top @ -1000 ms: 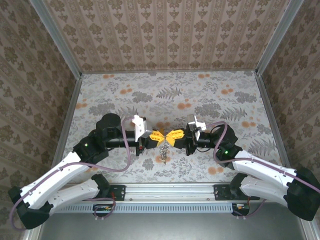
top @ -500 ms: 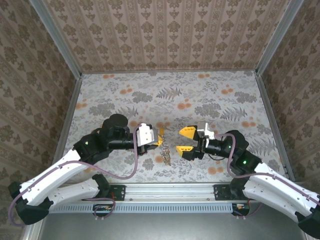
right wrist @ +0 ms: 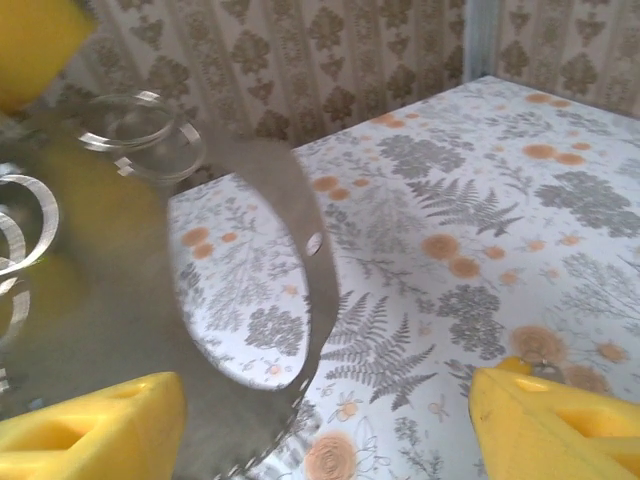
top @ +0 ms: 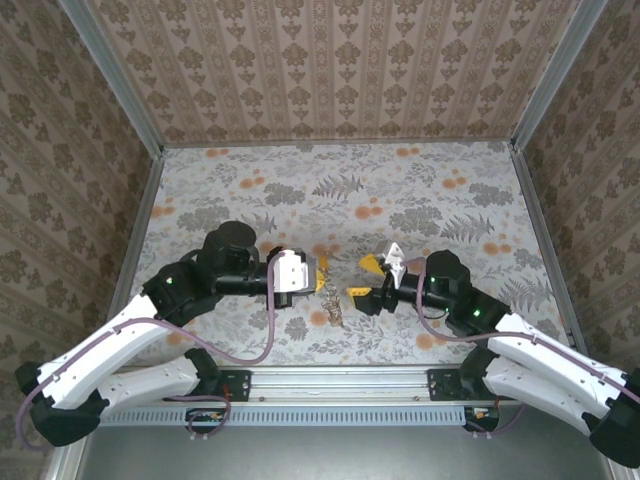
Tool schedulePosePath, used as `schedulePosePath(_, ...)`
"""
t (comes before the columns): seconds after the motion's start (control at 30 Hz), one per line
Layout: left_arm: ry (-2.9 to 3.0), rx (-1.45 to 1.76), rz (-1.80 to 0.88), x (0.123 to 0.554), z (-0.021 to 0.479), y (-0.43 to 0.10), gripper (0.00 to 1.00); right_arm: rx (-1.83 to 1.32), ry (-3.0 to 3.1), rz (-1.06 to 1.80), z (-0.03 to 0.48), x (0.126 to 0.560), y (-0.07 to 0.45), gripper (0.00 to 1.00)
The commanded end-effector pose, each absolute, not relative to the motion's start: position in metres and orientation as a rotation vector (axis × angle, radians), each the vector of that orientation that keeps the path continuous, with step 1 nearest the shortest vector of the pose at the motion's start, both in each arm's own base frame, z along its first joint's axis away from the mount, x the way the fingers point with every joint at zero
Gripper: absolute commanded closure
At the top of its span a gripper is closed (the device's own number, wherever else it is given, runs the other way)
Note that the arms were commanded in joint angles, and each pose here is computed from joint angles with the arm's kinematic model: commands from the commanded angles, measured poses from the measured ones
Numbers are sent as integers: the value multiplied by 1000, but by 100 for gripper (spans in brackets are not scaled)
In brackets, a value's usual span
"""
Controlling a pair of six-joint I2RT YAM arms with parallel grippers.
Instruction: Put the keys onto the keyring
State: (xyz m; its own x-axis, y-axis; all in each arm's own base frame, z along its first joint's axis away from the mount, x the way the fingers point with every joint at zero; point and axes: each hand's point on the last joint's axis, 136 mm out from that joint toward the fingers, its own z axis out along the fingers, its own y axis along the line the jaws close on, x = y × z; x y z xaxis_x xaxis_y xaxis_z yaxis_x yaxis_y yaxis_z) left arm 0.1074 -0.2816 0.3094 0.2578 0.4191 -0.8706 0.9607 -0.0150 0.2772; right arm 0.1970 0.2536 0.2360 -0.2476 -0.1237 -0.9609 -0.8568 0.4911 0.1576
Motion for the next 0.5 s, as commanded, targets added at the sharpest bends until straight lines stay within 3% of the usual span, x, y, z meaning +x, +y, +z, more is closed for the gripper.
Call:
schedulePosePath(0.0, 1354, 1495, -798, 116, 310, -277, 100, -696, 1747, 789, 246, 231, 243, 21)
schedulePosePath(0.17, 1530, 1271, -828, 136, 299, -250, 100, -520, 1997, 679, 214, 287, 222, 21)
schedulePosePath(0.47, 1786, 832, -763, 180, 287, -191, 100, -627, 2328, 586, 149, 331, 261, 29)
